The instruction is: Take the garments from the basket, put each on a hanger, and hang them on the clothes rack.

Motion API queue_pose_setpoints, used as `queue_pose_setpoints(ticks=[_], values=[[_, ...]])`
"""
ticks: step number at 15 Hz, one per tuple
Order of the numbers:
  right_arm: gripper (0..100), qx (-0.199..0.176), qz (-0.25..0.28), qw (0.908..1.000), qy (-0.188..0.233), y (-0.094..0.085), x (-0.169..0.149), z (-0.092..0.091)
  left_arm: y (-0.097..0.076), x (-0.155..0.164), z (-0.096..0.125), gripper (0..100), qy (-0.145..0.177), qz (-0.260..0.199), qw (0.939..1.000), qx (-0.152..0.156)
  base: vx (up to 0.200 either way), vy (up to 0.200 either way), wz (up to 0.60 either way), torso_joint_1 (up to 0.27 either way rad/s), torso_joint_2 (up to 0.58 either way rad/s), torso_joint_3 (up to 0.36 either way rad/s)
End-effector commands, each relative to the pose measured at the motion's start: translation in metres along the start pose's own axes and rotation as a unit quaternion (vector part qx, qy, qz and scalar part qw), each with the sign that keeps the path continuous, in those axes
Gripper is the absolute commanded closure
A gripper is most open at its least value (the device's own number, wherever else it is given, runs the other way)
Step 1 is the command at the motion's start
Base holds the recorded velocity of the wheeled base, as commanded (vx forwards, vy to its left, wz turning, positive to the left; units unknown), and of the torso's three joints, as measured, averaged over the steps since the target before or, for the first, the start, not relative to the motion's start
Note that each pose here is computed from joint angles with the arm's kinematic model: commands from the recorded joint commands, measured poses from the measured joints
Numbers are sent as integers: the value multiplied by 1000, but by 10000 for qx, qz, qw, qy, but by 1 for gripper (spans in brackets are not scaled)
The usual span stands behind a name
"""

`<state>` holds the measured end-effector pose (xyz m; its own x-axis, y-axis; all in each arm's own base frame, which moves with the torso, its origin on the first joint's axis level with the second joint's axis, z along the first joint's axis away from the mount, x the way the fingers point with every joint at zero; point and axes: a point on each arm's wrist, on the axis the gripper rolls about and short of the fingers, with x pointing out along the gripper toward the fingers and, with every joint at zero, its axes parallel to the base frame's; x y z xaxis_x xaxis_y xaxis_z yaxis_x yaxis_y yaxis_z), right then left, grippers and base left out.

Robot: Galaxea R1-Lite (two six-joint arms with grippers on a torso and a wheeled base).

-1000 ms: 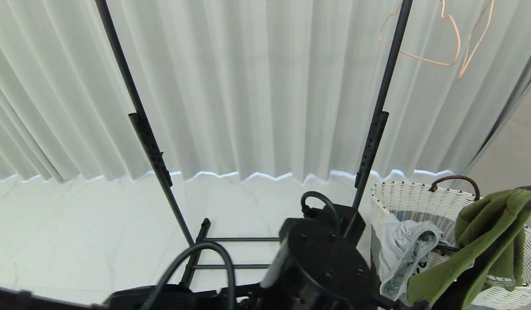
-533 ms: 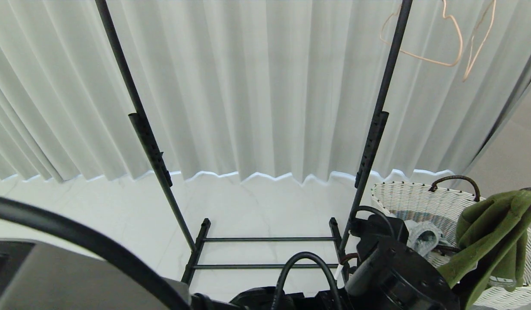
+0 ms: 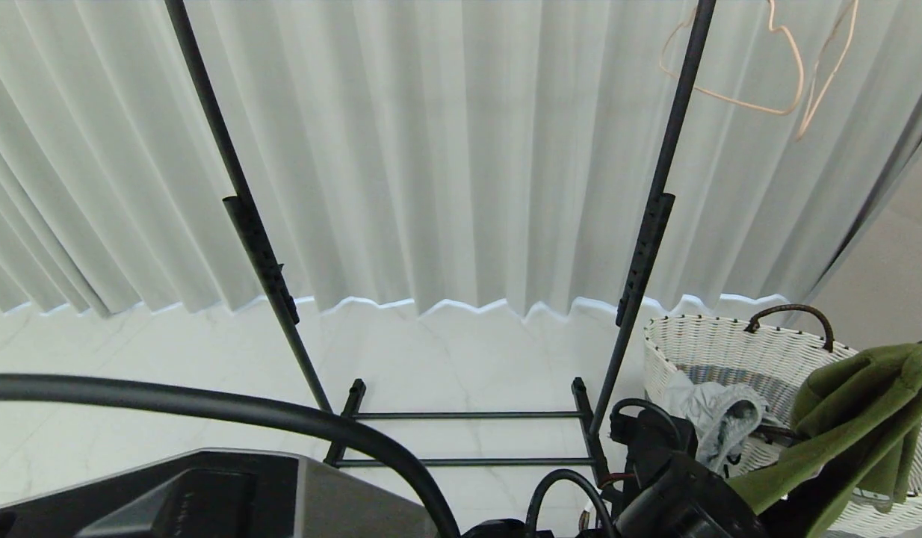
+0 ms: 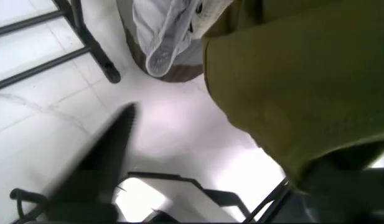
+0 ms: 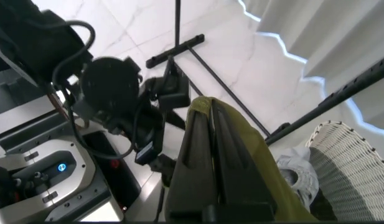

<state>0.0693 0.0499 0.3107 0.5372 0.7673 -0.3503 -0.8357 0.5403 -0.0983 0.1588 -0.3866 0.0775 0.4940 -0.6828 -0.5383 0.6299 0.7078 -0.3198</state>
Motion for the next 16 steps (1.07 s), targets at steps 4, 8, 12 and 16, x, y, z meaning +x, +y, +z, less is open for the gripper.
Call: queue_pose_setpoints(ticks=[4, 8, 12, 16], values=[[100, -10, -346, 9994, 52, -1, -1, 0, -3, -9, -14, 100, 52, 216, 9997, 132, 0, 0, 0, 0, 0, 0], [100, -37, -651, 9978, 68, -3, -1, 1, -9, -33, 2, 100, -354, 352, 9987, 109, 0, 0, 0, 0, 0, 0], [100, -215, -697, 9969, -288, -4, -4, 11, -9, -96, 30, 100, -694, -126, 9973, 195, 0, 0, 0, 0, 0, 0], [100, -412, -408, 9971, -493, 1, -7, 21, 6, -168, 35, 100, -729, -621, 9947, 378, 0, 0, 0, 0, 0, 0]])
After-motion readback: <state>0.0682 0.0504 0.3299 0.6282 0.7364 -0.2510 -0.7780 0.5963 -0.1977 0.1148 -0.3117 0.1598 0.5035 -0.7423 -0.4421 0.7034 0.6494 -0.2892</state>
